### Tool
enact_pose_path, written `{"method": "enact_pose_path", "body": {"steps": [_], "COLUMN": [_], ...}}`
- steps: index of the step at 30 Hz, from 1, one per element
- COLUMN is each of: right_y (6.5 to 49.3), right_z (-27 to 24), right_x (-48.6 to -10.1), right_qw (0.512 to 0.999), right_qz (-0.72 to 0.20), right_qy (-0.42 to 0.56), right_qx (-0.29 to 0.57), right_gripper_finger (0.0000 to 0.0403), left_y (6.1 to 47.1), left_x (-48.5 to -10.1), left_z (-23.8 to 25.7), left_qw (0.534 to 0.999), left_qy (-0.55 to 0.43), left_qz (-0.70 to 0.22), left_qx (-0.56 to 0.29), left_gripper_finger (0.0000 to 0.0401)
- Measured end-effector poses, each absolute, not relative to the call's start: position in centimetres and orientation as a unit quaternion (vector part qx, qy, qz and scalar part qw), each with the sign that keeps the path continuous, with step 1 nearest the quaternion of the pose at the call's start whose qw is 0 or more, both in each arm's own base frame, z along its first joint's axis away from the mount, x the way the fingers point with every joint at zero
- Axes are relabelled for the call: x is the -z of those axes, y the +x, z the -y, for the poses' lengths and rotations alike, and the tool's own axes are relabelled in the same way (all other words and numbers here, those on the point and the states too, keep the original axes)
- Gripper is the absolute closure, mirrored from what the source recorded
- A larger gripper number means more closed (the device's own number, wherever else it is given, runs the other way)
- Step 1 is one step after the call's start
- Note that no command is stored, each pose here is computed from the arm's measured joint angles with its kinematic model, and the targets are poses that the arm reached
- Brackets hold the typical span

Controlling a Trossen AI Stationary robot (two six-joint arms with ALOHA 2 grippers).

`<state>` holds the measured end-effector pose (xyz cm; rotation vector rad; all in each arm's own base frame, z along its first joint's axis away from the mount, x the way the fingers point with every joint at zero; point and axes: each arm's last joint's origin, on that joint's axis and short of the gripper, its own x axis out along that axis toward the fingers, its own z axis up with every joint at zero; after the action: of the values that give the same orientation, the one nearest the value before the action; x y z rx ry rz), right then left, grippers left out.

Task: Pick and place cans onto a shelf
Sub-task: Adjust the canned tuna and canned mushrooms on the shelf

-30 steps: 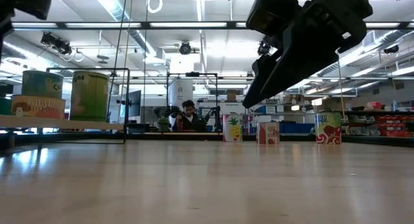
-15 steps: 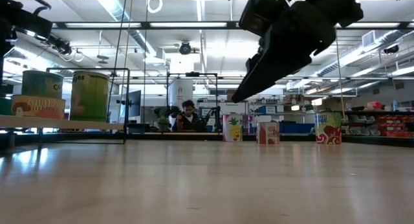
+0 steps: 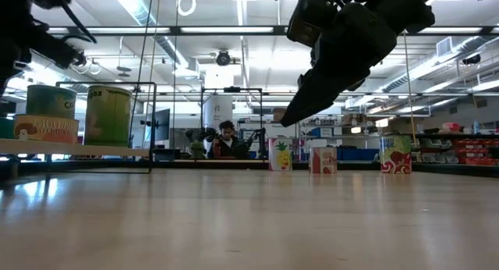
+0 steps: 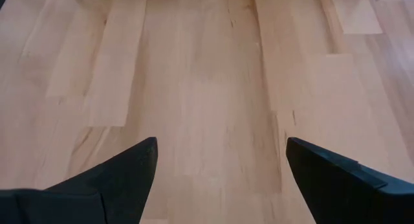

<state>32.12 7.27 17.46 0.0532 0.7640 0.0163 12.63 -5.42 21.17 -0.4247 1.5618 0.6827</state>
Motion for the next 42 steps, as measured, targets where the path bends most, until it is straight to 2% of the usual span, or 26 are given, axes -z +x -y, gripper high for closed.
{"method": "enact_pose_path", "body": {"steps": [4,10,21,28,34,39,42], "right_y": [32.0,31.8,31.7,31.8,31.7,31.6,31.5], "right_z": [-7.5,-7.8,-7.8,-7.7,-7.7,-8.2,-8.4], "right_x": [-17.4,-17.3,-17.2,-17.2,-17.1,-17.1,-17.1], "right_qw": [0.925,0.921,0.918,0.919,0.917,0.917,0.918], "right_qz": [-0.378,-0.387,-0.395,-0.393,-0.398,-0.396,-0.395], "right_qy": [0.041,0.040,0.017,0.011,0.015,0.013,0.014], "right_qx": [-0.014,-0.023,-0.031,-0.032,-0.031,-0.036,-0.035], "right_gripper_finger": [0.0053,0.0053,0.0053,0.0053,0.0053,0.0053,0.0053], "left_y": [13.5,14.2,13.8,14.1,13.3,14.6,15.0], "left_x": [-20.3,-20.0,-20.1,-21.9,-22.1,-21.4,-20.9], "left_z": [5.3,5.6,5.5,5.6,5.3,5.6,5.4], "left_qw": [0.620,0.634,0.615,0.620,0.552,0.588,0.578], "left_qy": [-0.159,-0.158,-0.151,-0.152,-0.142,-0.126,-0.098], "left_qz": [-0.714,-0.711,-0.728,-0.724,-0.772,-0.758,-0.767], "left_qx": [-0.285,-0.261,-0.262,-0.261,-0.282,-0.252,-0.259], "left_gripper_finger": [0.0398,0.0398,0.0399,0.0399,0.0399,0.0399,0.0399]}}
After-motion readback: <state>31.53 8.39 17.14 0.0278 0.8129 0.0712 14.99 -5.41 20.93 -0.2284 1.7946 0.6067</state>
